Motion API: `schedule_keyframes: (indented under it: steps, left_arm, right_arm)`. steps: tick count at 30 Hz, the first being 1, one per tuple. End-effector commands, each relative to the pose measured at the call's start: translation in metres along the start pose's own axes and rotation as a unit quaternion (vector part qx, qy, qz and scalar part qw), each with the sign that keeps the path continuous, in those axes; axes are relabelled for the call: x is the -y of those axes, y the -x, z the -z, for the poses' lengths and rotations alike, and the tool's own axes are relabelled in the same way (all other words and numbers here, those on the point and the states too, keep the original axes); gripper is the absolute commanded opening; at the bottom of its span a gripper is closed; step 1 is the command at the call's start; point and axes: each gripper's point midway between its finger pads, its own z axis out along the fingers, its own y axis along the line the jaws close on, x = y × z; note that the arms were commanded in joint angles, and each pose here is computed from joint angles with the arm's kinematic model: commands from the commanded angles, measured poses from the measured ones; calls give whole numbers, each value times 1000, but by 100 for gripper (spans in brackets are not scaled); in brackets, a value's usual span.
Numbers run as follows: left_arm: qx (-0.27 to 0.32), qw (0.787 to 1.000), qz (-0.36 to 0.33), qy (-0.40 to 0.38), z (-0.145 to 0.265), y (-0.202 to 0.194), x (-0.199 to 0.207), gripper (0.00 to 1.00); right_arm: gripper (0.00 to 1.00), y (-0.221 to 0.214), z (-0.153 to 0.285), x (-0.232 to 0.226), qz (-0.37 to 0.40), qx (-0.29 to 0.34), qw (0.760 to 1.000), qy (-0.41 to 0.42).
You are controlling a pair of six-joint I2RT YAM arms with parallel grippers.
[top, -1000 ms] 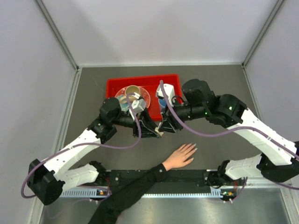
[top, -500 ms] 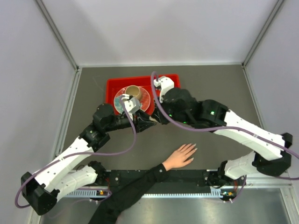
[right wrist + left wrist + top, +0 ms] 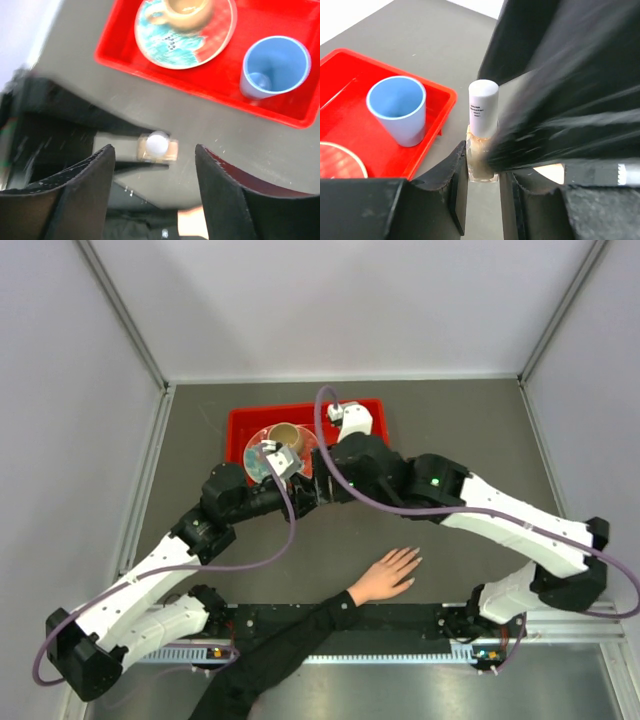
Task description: Paint the nails
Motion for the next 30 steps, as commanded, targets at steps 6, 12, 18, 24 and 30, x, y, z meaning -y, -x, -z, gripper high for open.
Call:
schedule_keyframes:
  steps: [6, 12, 18, 24, 30]
  left_arm:
    - [39, 984, -21, -175, -1, 42, 58, 0]
    - [19, 935, 3, -354, 24, 40, 110, 0]
    - [12, 930, 6, -368, 26, 38, 114, 0]
    - [9, 931, 10, -364, 23, 36, 113, 0]
    - [24, 950, 0, -311, 14, 40, 100, 0]
  right_arm:
    - [63, 17, 90, -4, 96, 4, 967, 235]
    - [51, -7, 108, -15, 174, -45, 926, 331]
    - [52, -12, 96, -17, 192, -67, 920, 336]
    - [40, -10, 93, -21, 192, -62, 918, 342]
    - [13, -22, 91, -23, 181, -88, 914, 352]
